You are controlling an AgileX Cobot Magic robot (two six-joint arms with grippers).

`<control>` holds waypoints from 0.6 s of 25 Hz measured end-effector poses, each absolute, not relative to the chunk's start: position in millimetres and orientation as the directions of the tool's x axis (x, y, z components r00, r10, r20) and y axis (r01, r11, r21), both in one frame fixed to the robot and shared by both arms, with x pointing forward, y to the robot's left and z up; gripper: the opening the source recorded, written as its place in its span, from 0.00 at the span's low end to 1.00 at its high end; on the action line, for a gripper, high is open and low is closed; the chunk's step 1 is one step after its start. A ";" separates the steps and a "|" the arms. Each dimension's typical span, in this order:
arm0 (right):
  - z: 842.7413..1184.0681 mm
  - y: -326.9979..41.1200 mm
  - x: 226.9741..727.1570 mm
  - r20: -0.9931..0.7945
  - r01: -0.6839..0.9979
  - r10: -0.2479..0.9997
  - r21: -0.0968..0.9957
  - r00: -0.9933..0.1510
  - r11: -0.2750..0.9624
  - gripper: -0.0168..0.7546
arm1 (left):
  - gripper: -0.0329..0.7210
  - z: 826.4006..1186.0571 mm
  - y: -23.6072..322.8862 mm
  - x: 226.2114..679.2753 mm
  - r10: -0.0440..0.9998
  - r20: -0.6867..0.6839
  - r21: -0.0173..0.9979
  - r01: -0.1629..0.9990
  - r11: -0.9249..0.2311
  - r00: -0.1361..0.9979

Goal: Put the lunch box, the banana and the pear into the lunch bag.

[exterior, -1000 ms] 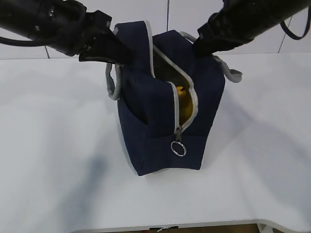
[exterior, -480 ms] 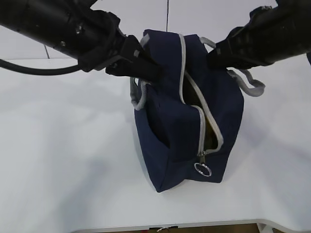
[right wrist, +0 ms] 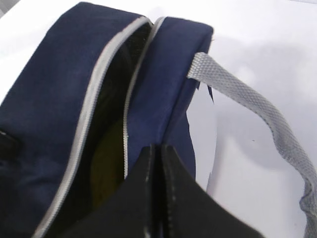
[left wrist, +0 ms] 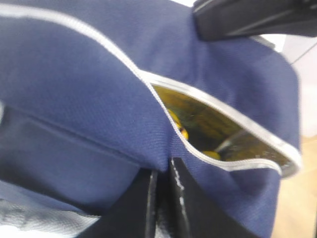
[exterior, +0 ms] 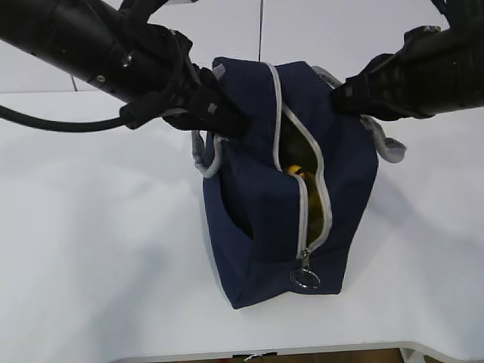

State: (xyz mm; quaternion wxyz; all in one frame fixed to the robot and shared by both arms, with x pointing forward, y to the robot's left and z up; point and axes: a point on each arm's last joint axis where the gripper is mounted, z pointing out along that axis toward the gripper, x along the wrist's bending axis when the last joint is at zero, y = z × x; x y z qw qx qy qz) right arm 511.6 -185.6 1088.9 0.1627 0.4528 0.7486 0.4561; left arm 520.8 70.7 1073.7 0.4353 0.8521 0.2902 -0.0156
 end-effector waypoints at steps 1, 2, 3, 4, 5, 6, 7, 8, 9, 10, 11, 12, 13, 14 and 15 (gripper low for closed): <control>1089.9 -185.5 511.3 0.179 0.530 0.827 0.832 -0.533 0.162 0.05 | 0.04 1073.6 71.1 521.7 0.486 -0.267 0.737 0.502 -0.454 0.832; 1090.9 -185.3 511.0 0.188 0.532 0.826 0.833 -0.531 0.151 0.05 | 0.04 1073.5 71.3 522.2 0.488 -0.261 0.738 0.498 -0.455 0.833; 1091.1 -184.9 510.9 0.197 0.534 0.826 0.833 -0.529 0.143 0.05 | 0.04 1073.4 71.7 522.7 0.491 -0.252 0.739 0.494 -0.458 0.834; 1091.9 -184.4 510.4 0.201 0.533 0.824 0.834 -0.529 0.139 0.05 | 0.04 1072.4 71.8 523.5 0.493 -0.244 0.739 0.489 -0.463 0.835; 1092.1 -184.3 510.5 0.204 0.534 0.825 0.835 -0.527 0.135 0.05 | 0.04 1071.8 71.7 524.2 0.494 -0.240 0.740 0.487 -0.464 0.835; 1092.5 -184.6 511.0 0.205 0.532 0.827 0.837 -0.523 0.128 0.05 | 0.04 1069.9 71.4 525.0 0.493 -0.236 0.738 0.485 -0.470 0.837; 1093.0 -185.1 511.7 0.201 0.526 0.832 0.841 -0.517 0.124 0.05 | 0.04 1067.5 70.8 526.1 0.492 -0.234 0.735 0.484 -0.475 0.839; 1093.6 -185.7 512.7 0.198 0.519 0.837 0.846 -0.510 0.117 0.05 | 0.04 1065.4 70.3 527.4 0.492 -0.228 0.735 0.480 -0.479 0.840; 1093.6 -186.4 513.5 0.193 0.513 0.843 0.851 -0.503 0.111 0.05 | 0.04 1064.0 70.0 528.4 0.492 -0.223 0.736 0.476 -0.481 0.841; 1094.2 -186.9 514.3 0.190 0.507 0.846 0.855 -0.498 0.107 0.05 | 0.04 1063.3 69.8 529.3 0.495 -0.218 0.738 0.474 -0.480 0.841; 1094.6 -187.3 514.9 0.183 0.501 0.849 0.859 -0.495 0.107 0.05 | 0.04 1062.7 69.7 530.3 0.498 -0.215 0.739 0.473 -0.479 0.840; 1094.9 -187.6 515.3 0.179 0.496 0.851 0.862 -0.493 0.106 0.05 | 0.04 1062.1 69.6 530.7 0.499 -0.213 0.739 0.472 -0.480 0.840; 1095.1 -187.7 515.4 0.178 0.494 0.852 0.863 -0.492 0.105 0.05 | 0.04 1061.4 69.4 531.1 0.500 -0.213 0.739 0.473 -0.480 0.840; 1095.1 -187.7 515.4 0.175 0.492 0.852 0.864 -0.494 0.108 0.05 | 0.04 1061.4 69.4 531.3 0.501 -0.212 0.740 0.473 -0.479 0.839; 1095.1 -187.7 515.4 0.171 0.490 0.851 0.864 -0.496 0.112 0.05 | 0.04 1060.5 69.2 531.6 0.500 -0.212 0.738 0.473 -0.481 0.840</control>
